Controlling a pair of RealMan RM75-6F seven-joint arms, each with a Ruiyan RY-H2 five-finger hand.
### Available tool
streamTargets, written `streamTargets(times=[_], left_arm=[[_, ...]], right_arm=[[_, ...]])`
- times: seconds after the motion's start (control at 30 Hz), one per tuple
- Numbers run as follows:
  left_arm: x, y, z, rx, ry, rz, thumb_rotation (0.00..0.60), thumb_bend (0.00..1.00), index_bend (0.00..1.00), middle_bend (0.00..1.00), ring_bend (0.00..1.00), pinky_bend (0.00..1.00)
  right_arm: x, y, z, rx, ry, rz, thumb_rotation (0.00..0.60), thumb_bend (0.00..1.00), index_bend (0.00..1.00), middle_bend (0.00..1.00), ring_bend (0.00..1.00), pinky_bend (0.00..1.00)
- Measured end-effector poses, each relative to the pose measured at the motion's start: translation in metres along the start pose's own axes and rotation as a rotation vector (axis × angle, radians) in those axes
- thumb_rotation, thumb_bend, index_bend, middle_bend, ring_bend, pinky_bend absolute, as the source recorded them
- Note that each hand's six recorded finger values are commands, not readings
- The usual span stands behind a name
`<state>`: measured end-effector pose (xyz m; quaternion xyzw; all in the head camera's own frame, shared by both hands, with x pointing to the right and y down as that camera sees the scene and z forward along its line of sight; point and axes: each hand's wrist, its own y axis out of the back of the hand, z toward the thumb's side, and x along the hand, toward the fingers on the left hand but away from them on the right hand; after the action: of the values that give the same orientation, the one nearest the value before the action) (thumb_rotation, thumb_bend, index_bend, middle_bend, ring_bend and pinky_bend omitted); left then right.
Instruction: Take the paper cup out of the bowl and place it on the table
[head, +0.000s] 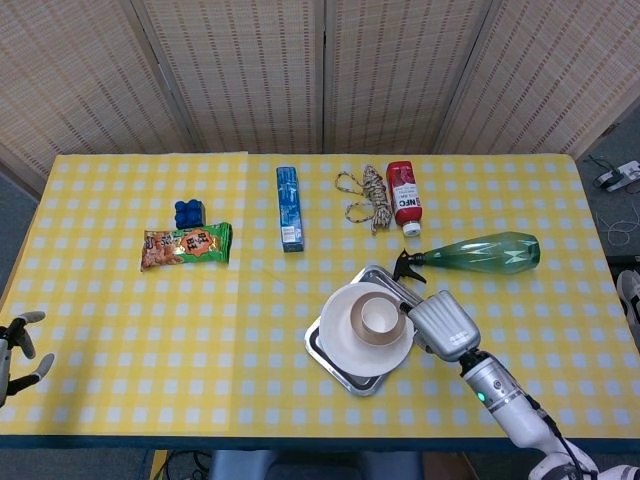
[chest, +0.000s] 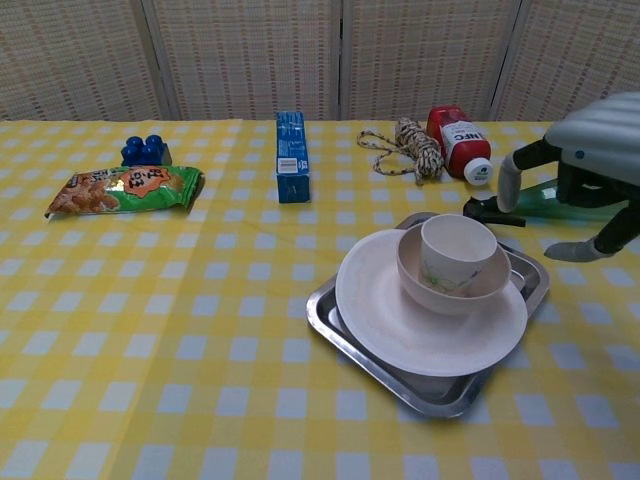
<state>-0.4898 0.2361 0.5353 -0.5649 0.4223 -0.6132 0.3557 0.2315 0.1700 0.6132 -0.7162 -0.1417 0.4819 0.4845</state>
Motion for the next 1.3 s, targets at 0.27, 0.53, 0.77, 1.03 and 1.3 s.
streamTargets(times=[0.27,0.53,0.77,1.03,1.3], left_arm=[[-0.001,0.005,-0.002,-0.010,0.008,0.007,0.600,0.26,0.37,0.62,0.49,0.64],[-0.002,0.007,-0.003,-0.017,0.011,0.008,0.600,0.26,0.37,0.62,0.49,0.64],[-0.003,0.009,-0.004,-0.022,0.015,0.008,0.600,0.26,0.37,0.62,0.49,0.64],[-0.003,0.010,-0.005,-0.025,0.019,0.006,0.600,0.26,0.37,0.62,0.49,0.64],[-0.003,0.009,-0.006,-0.025,0.020,0.000,0.600,0.26,0.37,0.62,0.49,0.64]], right_arm=[[-0.019,-0.009,0.021,0.021,0.028,0.023,0.600,0.24,0.43,1.00,1.00,1.00],[-0.028,-0.016,0.027,0.039,0.023,0.050,0.600,0.25,0.44,1.00,1.00,1.00],[-0.035,-0.023,0.030,0.053,0.018,0.070,0.600,0.29,0.48,1.00,1.00,1.00],[-0.042,-0.029,0.033,0.064,0.018,0.092,0.600,0.32,0.55,1.00,1.00,1.00],[-0.043,-0.028,0.035,0.065,0.020,0.093,0.600,0.35,0.65,1.00,1.00,1.00]])
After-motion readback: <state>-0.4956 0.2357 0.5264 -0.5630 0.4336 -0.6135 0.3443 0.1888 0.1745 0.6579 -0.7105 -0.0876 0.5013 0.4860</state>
